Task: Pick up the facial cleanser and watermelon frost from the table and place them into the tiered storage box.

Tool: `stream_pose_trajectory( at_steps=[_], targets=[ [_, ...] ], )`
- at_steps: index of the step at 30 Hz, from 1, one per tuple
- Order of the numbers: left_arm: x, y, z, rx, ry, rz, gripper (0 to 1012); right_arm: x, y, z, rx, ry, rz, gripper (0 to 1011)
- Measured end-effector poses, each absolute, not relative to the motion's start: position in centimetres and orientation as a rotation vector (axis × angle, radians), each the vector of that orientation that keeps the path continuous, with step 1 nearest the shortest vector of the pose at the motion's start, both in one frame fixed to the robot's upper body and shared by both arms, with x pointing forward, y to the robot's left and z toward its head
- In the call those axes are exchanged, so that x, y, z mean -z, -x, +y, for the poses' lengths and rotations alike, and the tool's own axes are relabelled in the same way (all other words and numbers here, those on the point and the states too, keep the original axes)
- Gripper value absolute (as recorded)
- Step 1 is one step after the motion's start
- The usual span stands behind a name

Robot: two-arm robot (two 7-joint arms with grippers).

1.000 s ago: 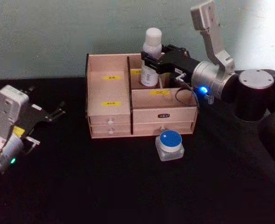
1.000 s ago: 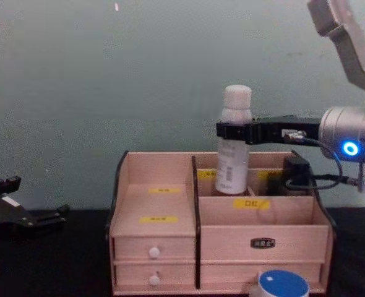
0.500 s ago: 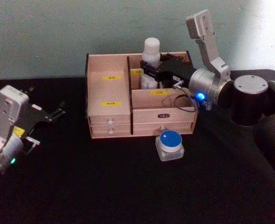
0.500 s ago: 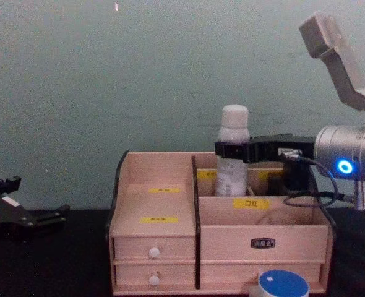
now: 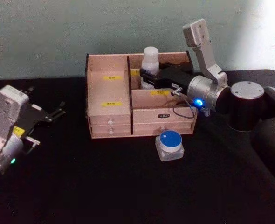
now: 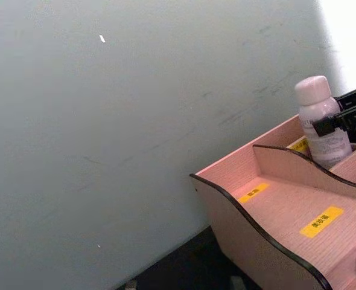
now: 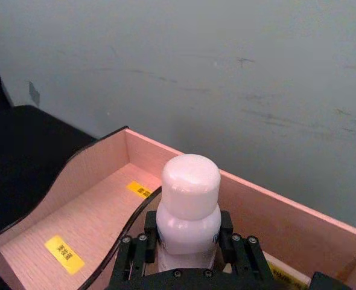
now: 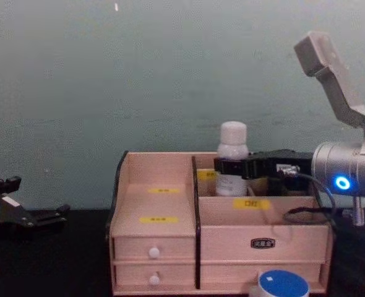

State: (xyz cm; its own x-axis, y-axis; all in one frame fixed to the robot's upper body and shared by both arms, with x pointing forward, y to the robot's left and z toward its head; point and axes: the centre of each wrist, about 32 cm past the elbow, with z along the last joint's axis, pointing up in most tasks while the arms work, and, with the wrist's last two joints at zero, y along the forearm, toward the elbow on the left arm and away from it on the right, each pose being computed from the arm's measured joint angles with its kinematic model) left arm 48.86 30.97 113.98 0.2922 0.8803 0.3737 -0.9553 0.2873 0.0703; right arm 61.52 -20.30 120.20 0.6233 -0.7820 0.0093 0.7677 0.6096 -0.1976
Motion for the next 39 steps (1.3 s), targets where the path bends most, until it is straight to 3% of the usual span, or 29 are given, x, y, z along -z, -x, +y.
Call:
stream_pose_trajectory(
  at_steps=[18,31,39],
  targets=[
    [-113.98,-48.86,30.97,-1.248,-0.305,-0.285,1001,-119.98,-61.42,-20.27,0.899,0.202,0.075,593],
    [-113.98,-48.86,30.97,-1.248,-0.304,-0.285,1001,-120.03,-61.45,-20.28,0.899,0.2,0.077,964],
    [-113.98,-48.86,30.97,-1.248,-0.304,-0.285,1001,-120.03,-61.45,-20.28,0.899,0.2,0.078,1000]
  ],
)
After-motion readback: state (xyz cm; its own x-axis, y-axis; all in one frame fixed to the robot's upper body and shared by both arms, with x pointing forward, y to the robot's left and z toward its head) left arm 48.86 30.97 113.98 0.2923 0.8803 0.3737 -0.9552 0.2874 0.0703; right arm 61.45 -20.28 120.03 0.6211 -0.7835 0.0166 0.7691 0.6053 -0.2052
